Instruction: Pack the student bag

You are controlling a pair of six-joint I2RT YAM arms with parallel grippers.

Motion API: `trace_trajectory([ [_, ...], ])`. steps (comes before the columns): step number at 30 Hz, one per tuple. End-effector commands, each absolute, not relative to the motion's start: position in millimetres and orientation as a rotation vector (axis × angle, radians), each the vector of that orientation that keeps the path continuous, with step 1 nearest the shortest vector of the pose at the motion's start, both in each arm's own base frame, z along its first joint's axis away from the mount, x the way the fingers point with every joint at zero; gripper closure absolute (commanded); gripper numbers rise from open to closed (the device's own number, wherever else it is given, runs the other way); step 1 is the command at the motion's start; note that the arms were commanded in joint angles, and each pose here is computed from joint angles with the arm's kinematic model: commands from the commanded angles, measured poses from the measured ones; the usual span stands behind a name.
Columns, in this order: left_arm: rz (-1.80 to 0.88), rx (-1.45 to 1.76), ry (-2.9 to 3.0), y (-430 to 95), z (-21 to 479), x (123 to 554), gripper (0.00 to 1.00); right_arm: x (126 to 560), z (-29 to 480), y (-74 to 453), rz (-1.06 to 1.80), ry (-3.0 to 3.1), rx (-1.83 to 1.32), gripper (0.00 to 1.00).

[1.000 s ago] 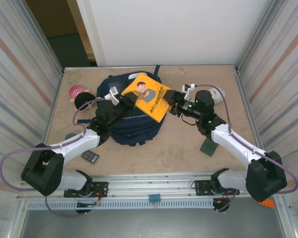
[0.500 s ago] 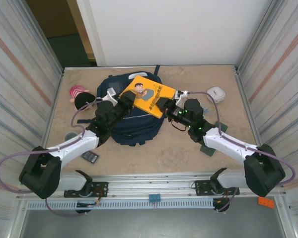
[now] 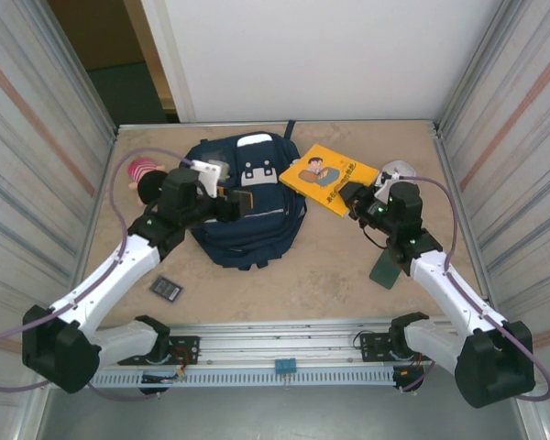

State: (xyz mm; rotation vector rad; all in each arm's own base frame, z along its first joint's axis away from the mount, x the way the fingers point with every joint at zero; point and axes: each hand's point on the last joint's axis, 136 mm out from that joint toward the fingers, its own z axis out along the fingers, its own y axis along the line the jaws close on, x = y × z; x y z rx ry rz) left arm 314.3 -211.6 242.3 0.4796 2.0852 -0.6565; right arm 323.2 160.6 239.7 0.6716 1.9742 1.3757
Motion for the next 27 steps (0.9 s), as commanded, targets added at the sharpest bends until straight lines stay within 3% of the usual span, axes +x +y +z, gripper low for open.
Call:
trace_trajectory([
  [1, -0.477, 1.185, 2.073, -216, 197, 281, 0.22, 313, 271, 173, 1.415, 1.957, 0.443, 1.0],
  [6, -0.348, 1.565, 2.035, -215, 149, 291, 0.2, 311, 264, 177, 1.406, 1.985, 0.404, 1.0],
  [15, -0.299, 1.691, 2.066, -226, 95, 328, 0.11, 301, 253, 170, 1.34, 2.011, 0.405, 1.0],
  [27, -0.263, 1.637, 1.927, -240, 103, 349, 0.09, 291, 242, 164, 1.317, 2.017, 0.424, 1.0],
])
